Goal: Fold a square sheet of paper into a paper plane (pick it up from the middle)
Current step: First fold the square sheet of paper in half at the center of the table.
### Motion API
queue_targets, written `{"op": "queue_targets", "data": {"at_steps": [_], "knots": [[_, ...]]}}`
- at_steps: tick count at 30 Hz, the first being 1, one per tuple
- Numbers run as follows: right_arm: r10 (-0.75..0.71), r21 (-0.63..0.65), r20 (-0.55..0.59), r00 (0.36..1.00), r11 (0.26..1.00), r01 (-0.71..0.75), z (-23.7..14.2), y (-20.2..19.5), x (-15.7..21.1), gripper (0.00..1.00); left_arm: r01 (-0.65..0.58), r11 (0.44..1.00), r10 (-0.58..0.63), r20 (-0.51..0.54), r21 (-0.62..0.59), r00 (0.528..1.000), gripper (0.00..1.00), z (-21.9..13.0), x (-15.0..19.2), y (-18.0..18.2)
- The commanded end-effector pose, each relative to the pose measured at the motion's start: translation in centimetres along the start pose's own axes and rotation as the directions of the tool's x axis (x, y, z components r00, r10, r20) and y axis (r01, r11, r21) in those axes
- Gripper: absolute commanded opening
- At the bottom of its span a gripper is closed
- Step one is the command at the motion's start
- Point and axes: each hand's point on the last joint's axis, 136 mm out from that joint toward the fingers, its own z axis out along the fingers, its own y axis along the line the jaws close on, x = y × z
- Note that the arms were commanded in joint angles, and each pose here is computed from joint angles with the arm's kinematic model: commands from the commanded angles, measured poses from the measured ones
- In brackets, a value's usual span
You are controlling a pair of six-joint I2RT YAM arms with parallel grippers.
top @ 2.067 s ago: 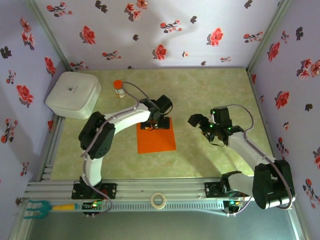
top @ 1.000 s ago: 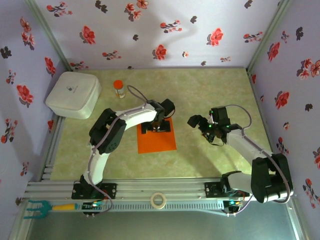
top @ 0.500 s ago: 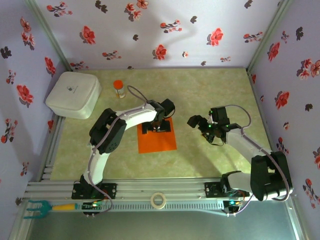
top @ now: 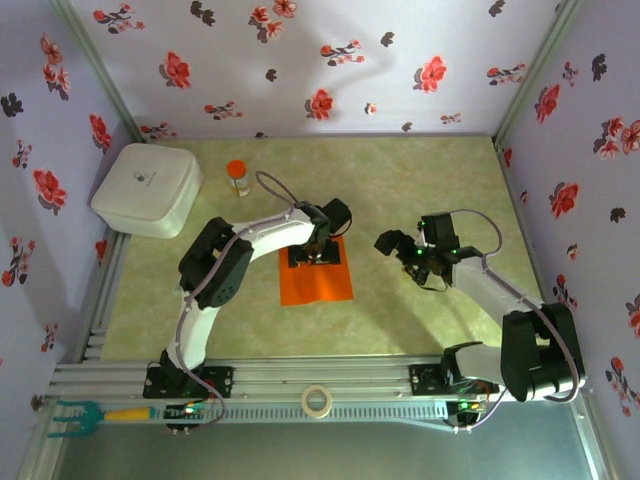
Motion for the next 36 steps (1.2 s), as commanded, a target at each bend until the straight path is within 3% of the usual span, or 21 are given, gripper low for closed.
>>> {"op": "queue_targets", "data": {"at_steps": [1, 8, 14, 19, 22, 30, 32, 36], "knots": [[-0.014, 0.012, 0.042, 0.999, 1.0, 0.014, -0.8, 0.5, -0.7, 0.99, -0.035, 0.999, 0.035, -0.024, -0.013, 0.999, 0.74, 0.9, 1.3, 0.3], [-0.005, 0.046, 0.097, 0.995, 0.999, 0.0, -1.6, 0.0, -1.2, 0.99, -0.062, 0.997, 0.06, 0.034, 0.049, 0.998, 0.5, -0.7, 0.5, -0.7], [-0.008, 0.096, 0.168, 0.986, 0.995, -0.008, -2.8, -1.0, -1.9, 0.99, -0.088, 0.985, 0.074, 0.098, 0.147, 0.992, 0.39, -2.7, -0.2, -1.9], [-0.012, 0.139, 0.295, 0.955, 0.99, -0.03, -4.8, -1.9, -3.2, 0.99, -0.138, 0.938, 0.088, 0.167, 0.319, 0.982, 0.33, -5.3, -0.5, -4.2], [-0.004, 0.127, 0.368, 0.93, 0.991, -0.046, -5.8, -2.3, -3.6, 0.99, -0.164, 0.876, 0.081, 0.197, 0.454, 0.977, 0.33, -7.3, -0.8, -6.2], [-0.069, -0.048, 0.411, 0.909, 0.994, 0.097, -7.0, 0.5, -3.1, 0.97, -0.144, 0.611, 0.072, 0.127, 0.778, 0.989, 0.31, -11.5, -0.6, -10.1], [-0.079, -0.077, 0.398, 0.914, 0.99, 0.119, -7.0, 1.2, -2.9, 0.97, -0.123, 0.572, 0.066, 0.104, 0.811, 0.992, 0.29, -11.7, -0.7, -10.2], [-0.101, -0.118, 0.335, 0.937, 0.982, 0.148, -6.3, 2.3, -2.2, 0.95, -0.067, 0.554, 0.046, 0.05, 0.829, 0.998, 0.3, -10.6, -0.6, -9.6]]}}
